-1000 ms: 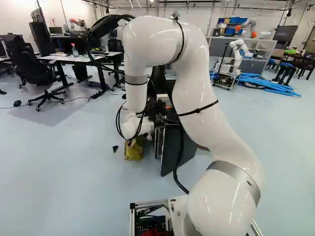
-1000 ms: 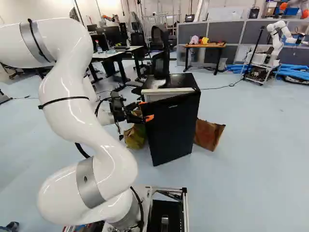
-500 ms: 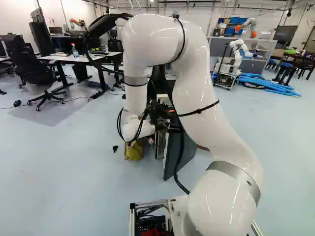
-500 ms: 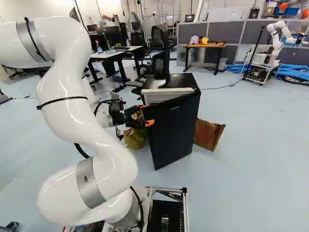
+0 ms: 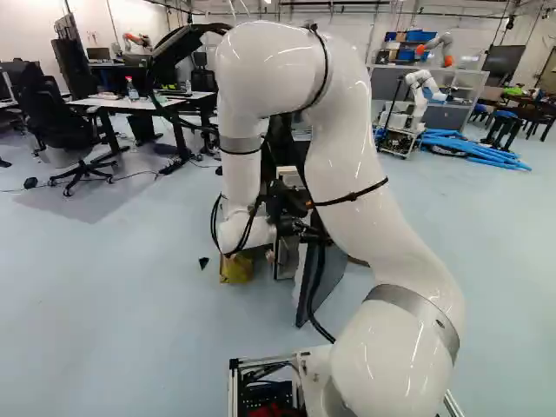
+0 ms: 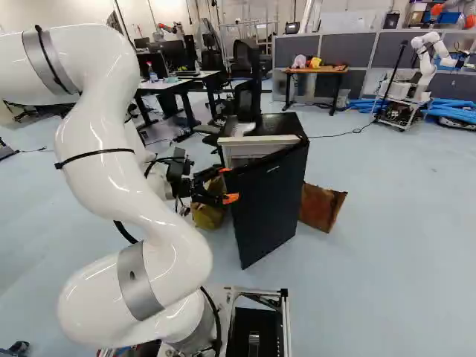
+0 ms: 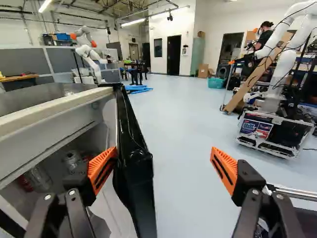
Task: Grab a drink from the fridge
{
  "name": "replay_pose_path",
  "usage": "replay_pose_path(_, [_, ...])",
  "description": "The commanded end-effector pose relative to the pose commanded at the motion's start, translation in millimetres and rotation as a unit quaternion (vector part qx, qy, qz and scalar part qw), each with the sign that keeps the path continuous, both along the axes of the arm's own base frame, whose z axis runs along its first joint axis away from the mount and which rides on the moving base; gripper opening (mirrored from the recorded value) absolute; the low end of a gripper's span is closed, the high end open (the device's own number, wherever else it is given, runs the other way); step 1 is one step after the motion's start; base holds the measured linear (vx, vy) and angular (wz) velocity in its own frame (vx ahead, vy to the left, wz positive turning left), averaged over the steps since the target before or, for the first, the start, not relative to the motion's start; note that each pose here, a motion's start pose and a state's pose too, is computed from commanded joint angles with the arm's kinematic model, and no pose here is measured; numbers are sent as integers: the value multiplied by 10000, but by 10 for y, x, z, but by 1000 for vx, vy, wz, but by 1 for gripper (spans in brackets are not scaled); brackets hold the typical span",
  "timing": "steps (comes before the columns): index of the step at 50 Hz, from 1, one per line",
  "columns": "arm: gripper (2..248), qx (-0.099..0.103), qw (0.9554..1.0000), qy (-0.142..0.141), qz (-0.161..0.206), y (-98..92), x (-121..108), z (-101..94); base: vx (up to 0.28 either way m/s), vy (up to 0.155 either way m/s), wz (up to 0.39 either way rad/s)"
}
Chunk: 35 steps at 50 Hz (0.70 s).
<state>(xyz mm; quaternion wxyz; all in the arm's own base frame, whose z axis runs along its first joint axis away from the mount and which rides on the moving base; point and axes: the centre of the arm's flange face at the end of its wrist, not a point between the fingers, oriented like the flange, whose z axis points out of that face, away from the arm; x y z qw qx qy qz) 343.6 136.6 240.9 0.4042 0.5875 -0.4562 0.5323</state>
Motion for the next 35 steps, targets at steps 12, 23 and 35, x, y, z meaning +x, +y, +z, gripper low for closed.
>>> replay_pose_path(12, [247, -60, 9993, 51, -368, -69, -103, -9, 0, 0, 0])
replay_pose_path(23, [247, -214, 9970, 59, -742, -136, -173, 6, 0, 0, 0])
replay_pose_path(35, [247, -209, 9940, 32, -1072, -202, -154, 20, 0, 0, 0])
